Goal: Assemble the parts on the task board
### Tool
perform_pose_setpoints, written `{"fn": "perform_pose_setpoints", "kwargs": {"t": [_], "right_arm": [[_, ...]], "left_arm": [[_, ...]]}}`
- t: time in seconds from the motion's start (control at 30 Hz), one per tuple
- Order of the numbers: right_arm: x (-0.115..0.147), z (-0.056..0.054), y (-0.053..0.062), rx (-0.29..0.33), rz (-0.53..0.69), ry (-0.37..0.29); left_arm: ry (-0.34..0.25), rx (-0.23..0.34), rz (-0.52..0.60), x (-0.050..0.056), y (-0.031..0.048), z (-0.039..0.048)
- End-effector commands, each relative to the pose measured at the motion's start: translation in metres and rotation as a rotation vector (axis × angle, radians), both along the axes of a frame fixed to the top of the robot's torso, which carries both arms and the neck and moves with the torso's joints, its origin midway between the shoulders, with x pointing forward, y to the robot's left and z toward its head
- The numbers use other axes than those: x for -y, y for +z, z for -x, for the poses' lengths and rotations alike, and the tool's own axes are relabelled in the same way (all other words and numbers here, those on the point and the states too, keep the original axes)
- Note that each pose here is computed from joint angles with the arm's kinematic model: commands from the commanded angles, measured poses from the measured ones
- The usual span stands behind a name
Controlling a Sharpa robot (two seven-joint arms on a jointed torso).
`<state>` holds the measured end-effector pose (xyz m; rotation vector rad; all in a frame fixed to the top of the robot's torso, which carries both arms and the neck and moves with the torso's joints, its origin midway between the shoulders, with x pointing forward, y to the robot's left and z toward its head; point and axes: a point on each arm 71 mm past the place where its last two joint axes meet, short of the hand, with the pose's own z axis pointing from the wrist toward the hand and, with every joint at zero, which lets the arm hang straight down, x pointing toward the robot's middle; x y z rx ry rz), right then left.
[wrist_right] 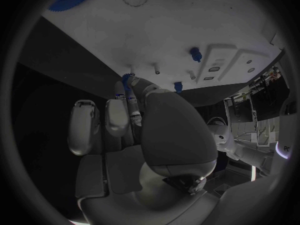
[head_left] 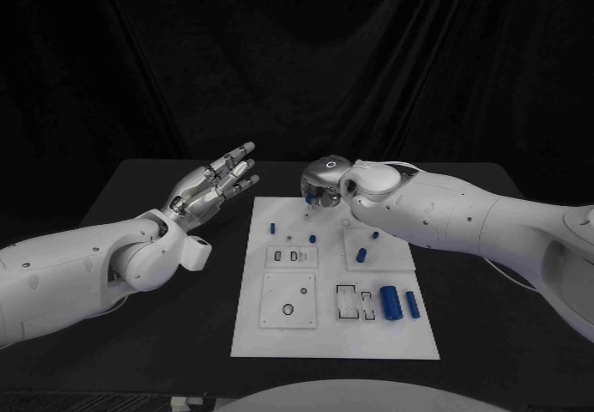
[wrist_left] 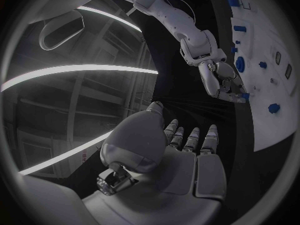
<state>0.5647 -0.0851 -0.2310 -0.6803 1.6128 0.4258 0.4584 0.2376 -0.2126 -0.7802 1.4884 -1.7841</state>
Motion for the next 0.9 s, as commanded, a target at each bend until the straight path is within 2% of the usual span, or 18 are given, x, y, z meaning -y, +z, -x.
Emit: {"fn": "perform_pose_setpoints", "kwargs": {"t": [0.03,0.47,0.9], "right_arm": [[0.0003,0.0007,-0.0035,-0.008,0.012,-0.013],[0.0009,0.0017,-0.0043,-0.016,0.017,-0.015],[0.0034,0.0023,-0.0024,0.007,-0.004,-0.015]], "left_arm": [[0.002,0.012,0.009,0.0008,0.0020,-0.0001],[0.001,0.012,0.009,0.0001,0.0017,-0.0010],[0.001,0.011,0.007,-0.0005,0.0011,-0.0022]]}}
